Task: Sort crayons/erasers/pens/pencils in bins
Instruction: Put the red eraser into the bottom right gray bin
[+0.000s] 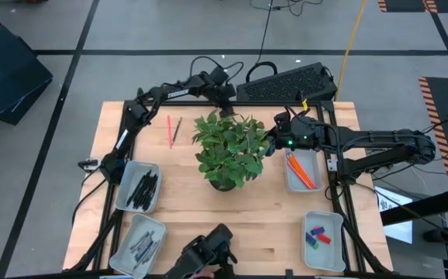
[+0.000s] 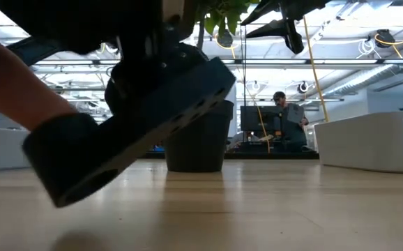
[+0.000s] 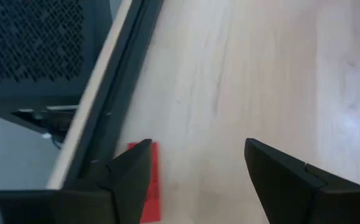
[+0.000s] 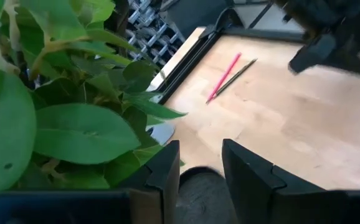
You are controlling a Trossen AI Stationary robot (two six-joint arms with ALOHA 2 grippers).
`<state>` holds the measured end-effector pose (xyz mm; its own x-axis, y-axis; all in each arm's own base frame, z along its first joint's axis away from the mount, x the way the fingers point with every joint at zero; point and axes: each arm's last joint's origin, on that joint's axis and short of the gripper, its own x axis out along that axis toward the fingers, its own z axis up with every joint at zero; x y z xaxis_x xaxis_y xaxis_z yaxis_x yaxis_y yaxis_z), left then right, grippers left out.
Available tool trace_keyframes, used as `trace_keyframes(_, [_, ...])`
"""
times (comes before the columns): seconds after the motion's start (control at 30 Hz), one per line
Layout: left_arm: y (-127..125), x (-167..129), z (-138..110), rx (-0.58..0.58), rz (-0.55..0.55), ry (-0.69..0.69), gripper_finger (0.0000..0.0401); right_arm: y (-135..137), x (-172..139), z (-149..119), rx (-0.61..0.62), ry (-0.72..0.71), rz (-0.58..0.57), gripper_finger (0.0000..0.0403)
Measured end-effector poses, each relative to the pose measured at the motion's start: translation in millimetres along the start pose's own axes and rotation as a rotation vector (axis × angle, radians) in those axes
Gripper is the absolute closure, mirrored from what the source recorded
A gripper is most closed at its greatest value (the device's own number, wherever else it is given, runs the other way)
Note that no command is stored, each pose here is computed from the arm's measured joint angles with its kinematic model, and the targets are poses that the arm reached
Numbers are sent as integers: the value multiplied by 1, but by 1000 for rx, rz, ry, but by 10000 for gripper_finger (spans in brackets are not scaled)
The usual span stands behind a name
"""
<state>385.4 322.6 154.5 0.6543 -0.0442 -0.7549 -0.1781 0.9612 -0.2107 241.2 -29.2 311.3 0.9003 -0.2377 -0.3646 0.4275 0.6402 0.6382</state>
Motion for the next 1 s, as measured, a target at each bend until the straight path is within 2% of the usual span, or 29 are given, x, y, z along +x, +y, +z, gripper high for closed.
trace_keyframes(0.17, [7,0,-5,115,72,28,146,0,0,0,62,14,13,291])
trace_keyframes(0.23, [8,3,-12,155,68,53,146,0,0,0,80,14,12,291])
trace_keyframes(0.47, [-3,11,-14,237,115,116,153,0,0,0,136,14,12,291])
trace_keyframes(0.57, [-2,10,-15,217,124,127,185,0,0,0,179,15,12,291])
trace_keyframes(0.73, [2,8,-17,125,167,146,269,3,0,-3,216,24,20,291])
trace_keyframes(1.0, [-8,8,-20,114,147,224,374,4,-1,-4,217,25,26,291])
